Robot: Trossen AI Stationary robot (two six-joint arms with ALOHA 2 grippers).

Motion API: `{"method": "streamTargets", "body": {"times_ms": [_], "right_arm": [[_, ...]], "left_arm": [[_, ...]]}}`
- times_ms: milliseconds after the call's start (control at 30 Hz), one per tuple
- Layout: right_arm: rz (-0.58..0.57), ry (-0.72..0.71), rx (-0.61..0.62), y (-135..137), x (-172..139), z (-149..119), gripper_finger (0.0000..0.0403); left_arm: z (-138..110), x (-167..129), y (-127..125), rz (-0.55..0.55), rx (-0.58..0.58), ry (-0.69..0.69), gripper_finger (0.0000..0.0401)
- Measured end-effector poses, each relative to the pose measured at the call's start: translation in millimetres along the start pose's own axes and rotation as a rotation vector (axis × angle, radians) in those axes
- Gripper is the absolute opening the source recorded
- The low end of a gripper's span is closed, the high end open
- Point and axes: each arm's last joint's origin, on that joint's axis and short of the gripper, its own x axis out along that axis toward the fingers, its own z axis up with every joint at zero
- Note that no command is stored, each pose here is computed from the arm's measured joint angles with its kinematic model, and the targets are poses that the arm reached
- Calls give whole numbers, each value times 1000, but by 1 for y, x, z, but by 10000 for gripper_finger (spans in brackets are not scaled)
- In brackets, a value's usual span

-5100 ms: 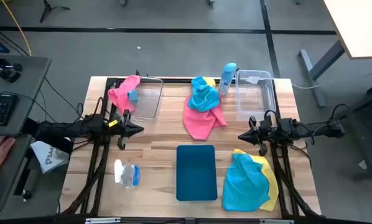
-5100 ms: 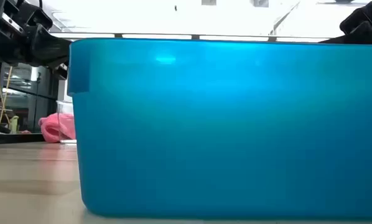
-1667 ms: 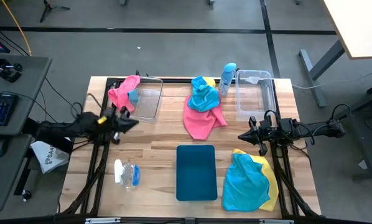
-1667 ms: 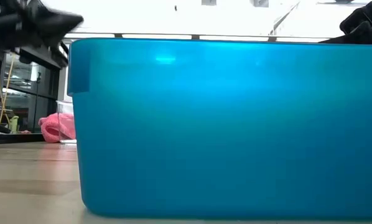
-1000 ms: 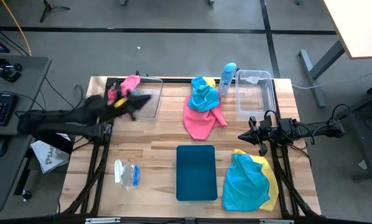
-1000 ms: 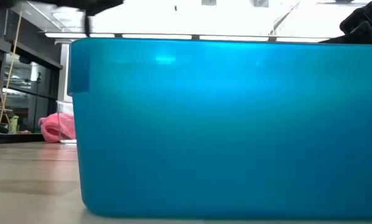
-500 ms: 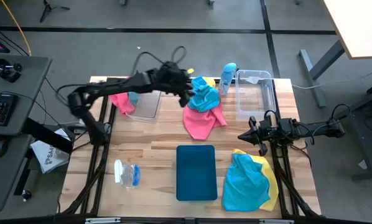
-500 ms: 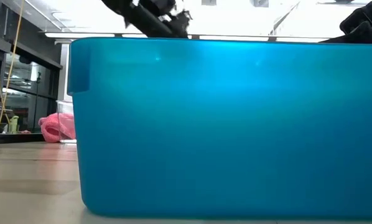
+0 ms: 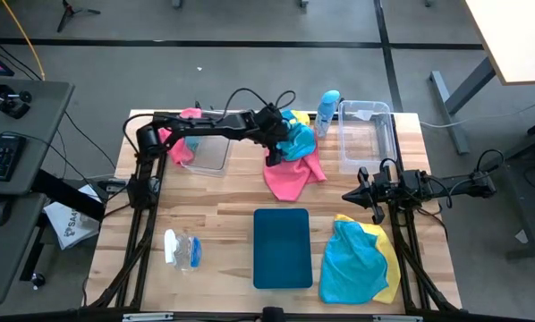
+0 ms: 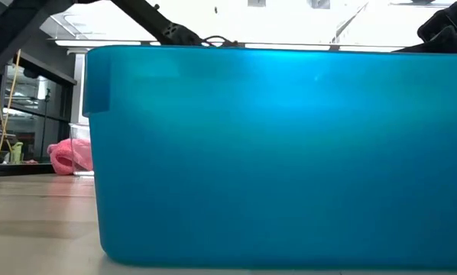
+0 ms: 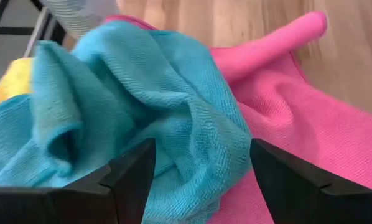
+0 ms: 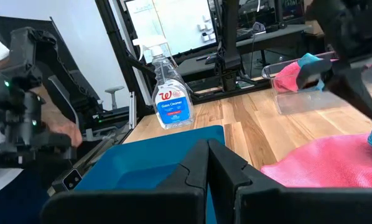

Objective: Sort microfiber towel by color & place in baskets
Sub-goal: Put the top right blue towel into the left transparent bin

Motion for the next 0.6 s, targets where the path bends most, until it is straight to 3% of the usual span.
{"method": "streamTargets", "body": {"times_ms": [267,367,433,567,600], "right_arm": [[0,0,0,0,0,0,0],[0,0,0,0,0,0,0],[0,0,0,0,0,0,0],[0,0,0,0,0,0,0],[0,0,0,0,0,0,0]], "left_arm": [[-6,12,-1,-35,3,4,248],[-9,16,-6,-25,26,1,226],[-8,17,-9,-15,30,-8,184],[-6,17,-12,1,48,-3,38],[-6,17,-12,-13,33,-13,19]]}}
